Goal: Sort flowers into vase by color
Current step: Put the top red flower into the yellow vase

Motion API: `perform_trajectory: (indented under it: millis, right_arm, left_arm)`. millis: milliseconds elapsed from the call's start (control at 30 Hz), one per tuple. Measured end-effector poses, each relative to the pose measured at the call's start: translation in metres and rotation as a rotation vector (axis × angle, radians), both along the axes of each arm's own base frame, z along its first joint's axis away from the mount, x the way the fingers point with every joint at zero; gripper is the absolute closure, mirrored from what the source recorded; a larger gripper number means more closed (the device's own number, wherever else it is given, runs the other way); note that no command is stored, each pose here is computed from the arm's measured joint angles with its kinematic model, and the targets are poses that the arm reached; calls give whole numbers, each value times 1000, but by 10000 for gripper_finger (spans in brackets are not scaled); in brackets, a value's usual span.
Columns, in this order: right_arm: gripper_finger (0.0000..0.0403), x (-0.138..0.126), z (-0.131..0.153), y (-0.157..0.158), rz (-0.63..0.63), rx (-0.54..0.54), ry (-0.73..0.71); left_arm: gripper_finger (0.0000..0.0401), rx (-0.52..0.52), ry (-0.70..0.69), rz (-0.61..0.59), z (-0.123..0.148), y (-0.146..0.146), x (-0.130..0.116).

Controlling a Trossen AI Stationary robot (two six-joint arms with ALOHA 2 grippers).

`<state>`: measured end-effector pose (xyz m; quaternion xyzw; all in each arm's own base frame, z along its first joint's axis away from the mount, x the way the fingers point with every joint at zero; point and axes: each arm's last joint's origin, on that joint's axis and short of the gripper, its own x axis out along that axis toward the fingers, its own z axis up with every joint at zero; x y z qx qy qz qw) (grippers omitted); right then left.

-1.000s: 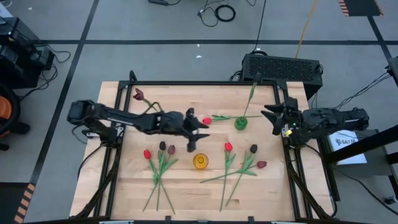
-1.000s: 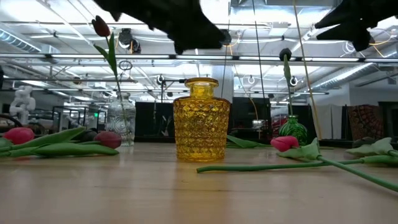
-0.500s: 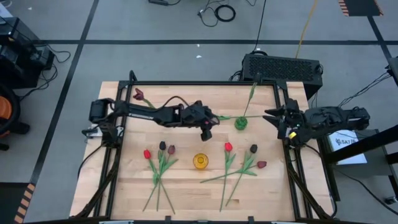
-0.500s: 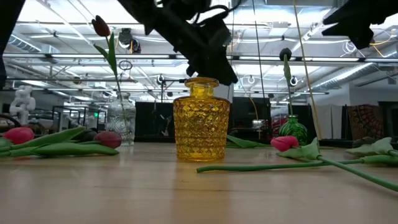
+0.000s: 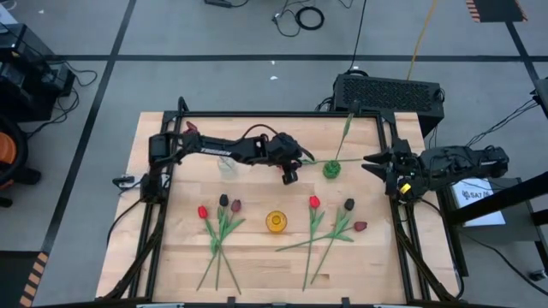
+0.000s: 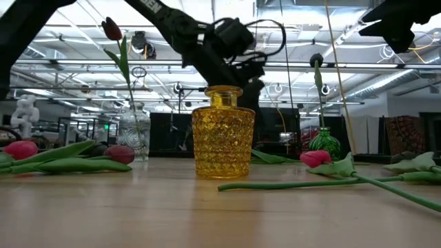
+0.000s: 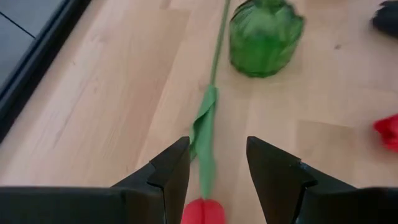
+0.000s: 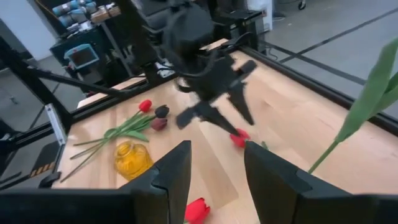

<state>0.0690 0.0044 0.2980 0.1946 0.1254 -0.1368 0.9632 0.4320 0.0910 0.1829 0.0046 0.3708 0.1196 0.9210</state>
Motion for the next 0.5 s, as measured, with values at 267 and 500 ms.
perform_trajectory:
  millis: [267,500]
  right_arm:
    - [262,1,1,1,22,-2,-4]
    - [262,2,1,2,21,-2,-9]
  left_arm:
    - [207,25,14,-5,-11,8,2]
    - [160,43,7,-19,-16,12,5]
